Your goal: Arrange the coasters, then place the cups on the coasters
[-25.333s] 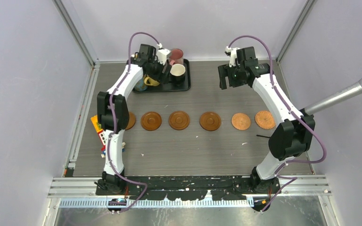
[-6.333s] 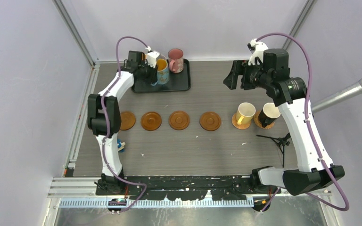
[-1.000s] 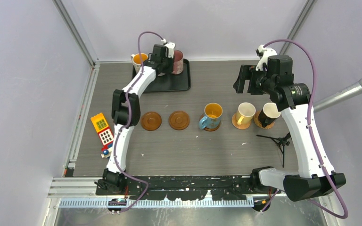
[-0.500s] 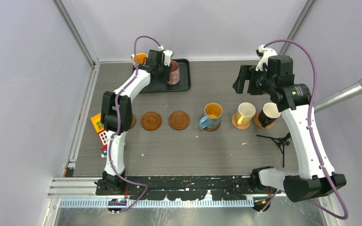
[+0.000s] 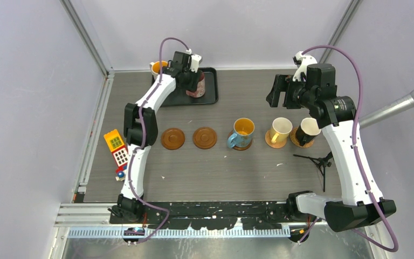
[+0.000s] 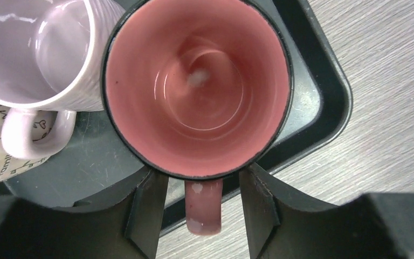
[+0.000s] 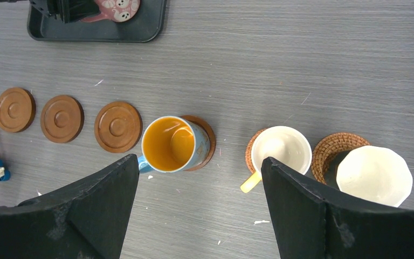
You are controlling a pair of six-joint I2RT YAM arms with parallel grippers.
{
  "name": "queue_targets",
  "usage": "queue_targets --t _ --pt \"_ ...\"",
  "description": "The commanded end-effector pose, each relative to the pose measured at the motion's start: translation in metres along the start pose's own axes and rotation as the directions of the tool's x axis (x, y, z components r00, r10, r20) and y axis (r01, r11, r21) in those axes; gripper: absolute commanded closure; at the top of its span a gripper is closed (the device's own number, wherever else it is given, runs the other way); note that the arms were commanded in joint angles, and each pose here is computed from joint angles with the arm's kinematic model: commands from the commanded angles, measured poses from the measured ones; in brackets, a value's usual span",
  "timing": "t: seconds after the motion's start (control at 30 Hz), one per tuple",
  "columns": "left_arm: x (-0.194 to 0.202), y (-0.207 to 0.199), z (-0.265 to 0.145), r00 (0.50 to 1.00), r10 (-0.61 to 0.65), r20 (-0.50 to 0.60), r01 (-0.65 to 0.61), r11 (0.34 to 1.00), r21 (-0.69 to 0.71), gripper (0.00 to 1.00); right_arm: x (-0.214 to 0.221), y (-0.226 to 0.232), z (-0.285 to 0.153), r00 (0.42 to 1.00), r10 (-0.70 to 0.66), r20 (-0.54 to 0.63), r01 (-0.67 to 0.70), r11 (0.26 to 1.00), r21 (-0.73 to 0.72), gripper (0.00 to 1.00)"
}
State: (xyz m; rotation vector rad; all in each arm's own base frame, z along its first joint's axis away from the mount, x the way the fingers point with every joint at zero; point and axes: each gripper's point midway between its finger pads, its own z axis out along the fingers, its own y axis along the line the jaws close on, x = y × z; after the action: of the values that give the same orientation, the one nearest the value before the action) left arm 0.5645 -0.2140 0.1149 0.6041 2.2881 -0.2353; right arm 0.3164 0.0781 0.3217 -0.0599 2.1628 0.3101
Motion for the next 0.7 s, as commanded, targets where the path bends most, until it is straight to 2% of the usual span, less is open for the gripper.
queue_targets --t 0.0,0.17,0.4,0.53,0.67 --pt "-0.002 0.001 0.005 1.000 0.027 -0.009 -0.027 1.000 0.001 0.50 -0.018 0.002 -0.011 0.998 -0.004 0.065 0.004 1.000 0.001 0.12" --pt "-0.008 0.004 0.007 0.999 0.035 0.015 -0.035 0.999 -0.011 0.64 -0.017 0.002 -0.011 0.998 -0.004 0.061 0.004 1.000 0.001 0.12" --pt "-0.040 0.010 -0.015 0.990 0.085 0.112 -0.080 0.996 -0.048 1.00 -0.016 0.003 -0.010 0.999 -0.001 0.054 0.001 1.000 -0.006 0.12" --pt "-0.057 0.009 -0.040 0.981 0.061 0.184 -0.050 0.997 -0.064 1.00 -0.017 0.003 -0.012 0.998 -0.001 0.059 0.002 1.000 -0.008 0.12" --pt "-0.080 0.003 -0.078 0.949 0.038 0.312 -0.020 0.998 -0.061 1.00 -0.014 0.003 -0.013 0.998 -0.006 0.061 0.007 1.000 -0.005 0.12"
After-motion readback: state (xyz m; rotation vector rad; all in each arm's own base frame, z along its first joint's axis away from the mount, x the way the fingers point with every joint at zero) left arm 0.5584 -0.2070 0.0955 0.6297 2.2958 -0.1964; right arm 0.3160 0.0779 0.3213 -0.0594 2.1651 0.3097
